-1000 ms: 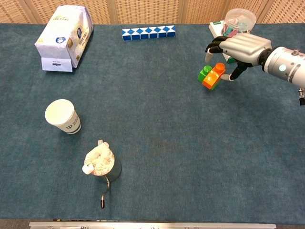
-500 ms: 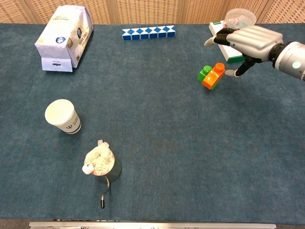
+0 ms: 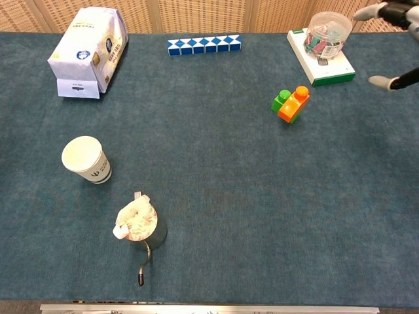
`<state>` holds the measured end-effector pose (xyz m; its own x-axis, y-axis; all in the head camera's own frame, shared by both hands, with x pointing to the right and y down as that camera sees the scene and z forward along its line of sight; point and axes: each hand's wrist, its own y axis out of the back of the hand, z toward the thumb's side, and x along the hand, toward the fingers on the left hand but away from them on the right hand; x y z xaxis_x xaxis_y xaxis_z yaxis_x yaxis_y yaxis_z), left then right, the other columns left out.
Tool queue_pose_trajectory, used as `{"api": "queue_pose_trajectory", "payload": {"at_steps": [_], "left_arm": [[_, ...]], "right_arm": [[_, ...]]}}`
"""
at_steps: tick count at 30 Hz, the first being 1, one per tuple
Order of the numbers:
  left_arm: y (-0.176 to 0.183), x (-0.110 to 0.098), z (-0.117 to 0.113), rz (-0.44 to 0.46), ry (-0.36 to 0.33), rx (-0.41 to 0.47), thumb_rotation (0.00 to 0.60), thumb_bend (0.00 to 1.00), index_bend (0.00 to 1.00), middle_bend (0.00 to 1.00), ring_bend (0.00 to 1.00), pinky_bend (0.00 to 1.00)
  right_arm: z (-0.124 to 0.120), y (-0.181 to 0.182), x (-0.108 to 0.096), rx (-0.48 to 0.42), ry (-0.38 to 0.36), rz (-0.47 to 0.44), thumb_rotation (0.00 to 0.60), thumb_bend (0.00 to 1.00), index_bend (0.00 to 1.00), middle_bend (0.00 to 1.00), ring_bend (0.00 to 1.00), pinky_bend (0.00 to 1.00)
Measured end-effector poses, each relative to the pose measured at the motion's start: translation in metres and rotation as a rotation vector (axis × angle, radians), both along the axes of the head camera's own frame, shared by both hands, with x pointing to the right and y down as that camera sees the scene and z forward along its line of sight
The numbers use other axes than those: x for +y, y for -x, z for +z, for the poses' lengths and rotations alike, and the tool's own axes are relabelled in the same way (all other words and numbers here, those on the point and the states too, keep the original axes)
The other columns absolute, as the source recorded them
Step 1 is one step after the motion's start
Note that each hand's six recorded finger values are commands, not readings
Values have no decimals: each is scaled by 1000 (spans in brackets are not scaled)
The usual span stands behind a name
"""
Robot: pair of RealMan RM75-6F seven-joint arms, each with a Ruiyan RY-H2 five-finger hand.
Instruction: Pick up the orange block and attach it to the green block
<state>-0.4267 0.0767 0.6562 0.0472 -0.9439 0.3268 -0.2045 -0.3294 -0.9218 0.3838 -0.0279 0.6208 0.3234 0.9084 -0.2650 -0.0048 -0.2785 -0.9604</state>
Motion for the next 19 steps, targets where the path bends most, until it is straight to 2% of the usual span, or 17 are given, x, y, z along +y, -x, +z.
{"api": "queue_pose_trajectory", "payload": {"at_steps": [4,9,12,19], "left_arm": [[-9,0,-7,36,-52,16,600,575,581,509,397,606],[-15,5,-13,58,-76,28,600,575,581,509,397,606],[-16,7,-13,59,-73,28,600,575,581,508,397,606],[-19,7,-9,62,-44,16,600,575,581,508,397,606]], "right_arm": [[-21,-25,18,-21,-82,75,600,202,159,194,52,213],[-38,-57,48,-22,-152,168,600,202,175,194,52,213],[-39,-65,58,-41,-157,194,600,202,178,194,52,213],[-34,-82,67,-77,-140,227,600,202,178,194,52,213]]}}
